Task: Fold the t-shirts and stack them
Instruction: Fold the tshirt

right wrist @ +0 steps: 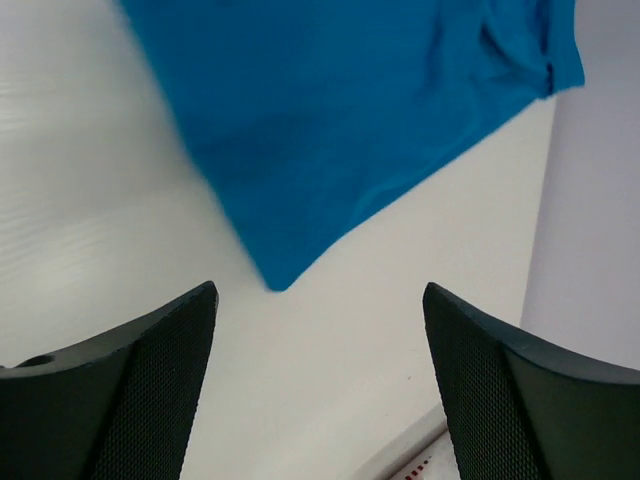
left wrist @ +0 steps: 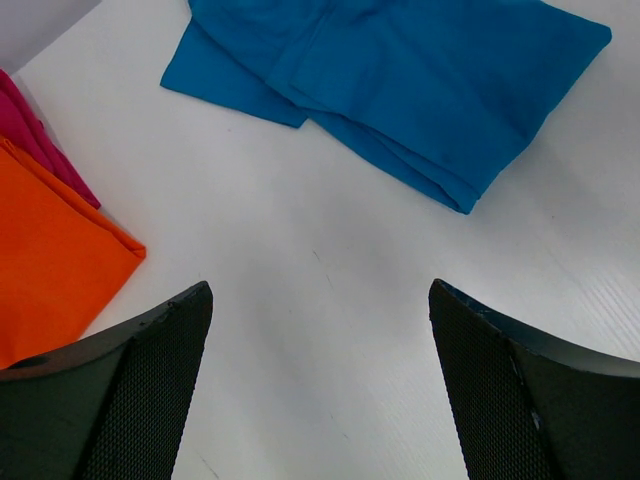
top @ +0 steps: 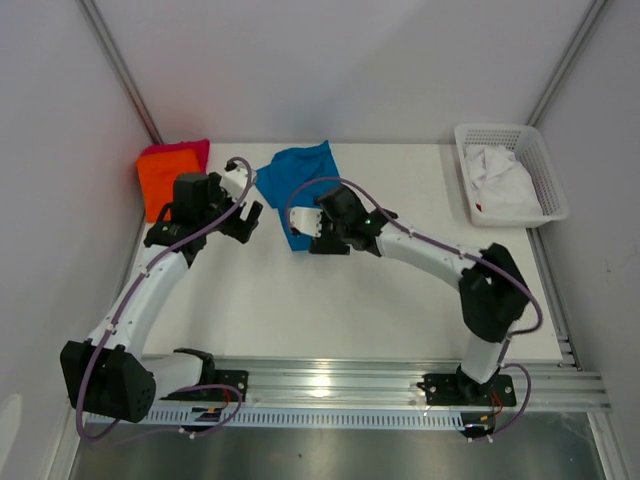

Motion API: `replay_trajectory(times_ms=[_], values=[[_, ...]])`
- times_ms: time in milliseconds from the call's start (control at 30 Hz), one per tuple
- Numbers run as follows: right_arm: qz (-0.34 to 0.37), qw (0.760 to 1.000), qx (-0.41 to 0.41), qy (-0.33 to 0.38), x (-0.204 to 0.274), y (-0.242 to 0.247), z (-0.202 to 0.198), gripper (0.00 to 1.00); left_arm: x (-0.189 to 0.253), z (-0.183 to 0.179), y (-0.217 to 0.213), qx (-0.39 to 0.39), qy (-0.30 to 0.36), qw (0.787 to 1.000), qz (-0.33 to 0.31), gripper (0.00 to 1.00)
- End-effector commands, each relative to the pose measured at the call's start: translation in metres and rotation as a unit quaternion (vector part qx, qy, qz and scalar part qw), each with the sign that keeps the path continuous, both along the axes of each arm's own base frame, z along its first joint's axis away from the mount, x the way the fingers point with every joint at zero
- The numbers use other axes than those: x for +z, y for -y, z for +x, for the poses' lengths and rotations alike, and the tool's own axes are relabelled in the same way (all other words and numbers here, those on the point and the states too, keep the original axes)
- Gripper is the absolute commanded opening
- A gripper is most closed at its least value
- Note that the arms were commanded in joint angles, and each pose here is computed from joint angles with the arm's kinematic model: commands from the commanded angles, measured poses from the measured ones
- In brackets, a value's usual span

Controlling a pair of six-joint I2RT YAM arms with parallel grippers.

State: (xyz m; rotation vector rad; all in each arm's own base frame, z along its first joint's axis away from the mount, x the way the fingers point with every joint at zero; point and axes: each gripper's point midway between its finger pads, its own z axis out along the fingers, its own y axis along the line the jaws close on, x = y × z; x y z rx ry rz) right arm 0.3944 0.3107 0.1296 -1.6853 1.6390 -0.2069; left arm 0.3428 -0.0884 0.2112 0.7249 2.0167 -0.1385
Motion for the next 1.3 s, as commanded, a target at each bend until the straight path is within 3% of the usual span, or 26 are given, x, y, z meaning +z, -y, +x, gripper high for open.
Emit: replay_trajectory(times_ms=[0,200,367,533,767,1133,1200,1267], values=[[-0.009,0.993,0.061,-0.099,-0.009,-0.002,-0.09,0.87,0.018,0.008,-0.002,0.004,0.041,0.999,0.007,0.91],[-0.051,0.989,0.105,-0.09,-0.07,-0.017,-0.149,0.89,0.028,0.015,0.005,0.0,0.049,0.999,-0.011,0.91],[-0.047,0.988,0.14,-0.055,-0.095,-0.046,-0.165,0.89,0.033,0.015,0.003,0.002,0.056,0.998,-0.008,0.91],[-0.056,0.989,0.136,-0.015,-0.115,-0.049,-0.138,0.9,0.035,0.013,0.0,0.006,0.06,0.998,-0.002,0.91],[-0.057,0.994,0.089,0.042,-0.138,-0.048,-0.067,0.91,0.035,0.013,-0.001,0.007,0.06,0.998,-0.001,0.91],[-0.068,0.996,0.029,0.051,-0.156,-0.03,0.009,0.91,0.033,0.014,-0.001,0.007,0.058,0.998,0.001,0.91],[-0.068,0.997,0.023,0.043,-0.16,-0.029,0.014,0.88,0.033,0.014,-0.001,0.008,0.057,0.998,0.0,0.91],[-0.067,0.997,0.02,0.035,-0.16,-0.031,0.019,0.76,0.032,0.015,0.0,0.008,0.055,0.998,-0.001,0.91]])
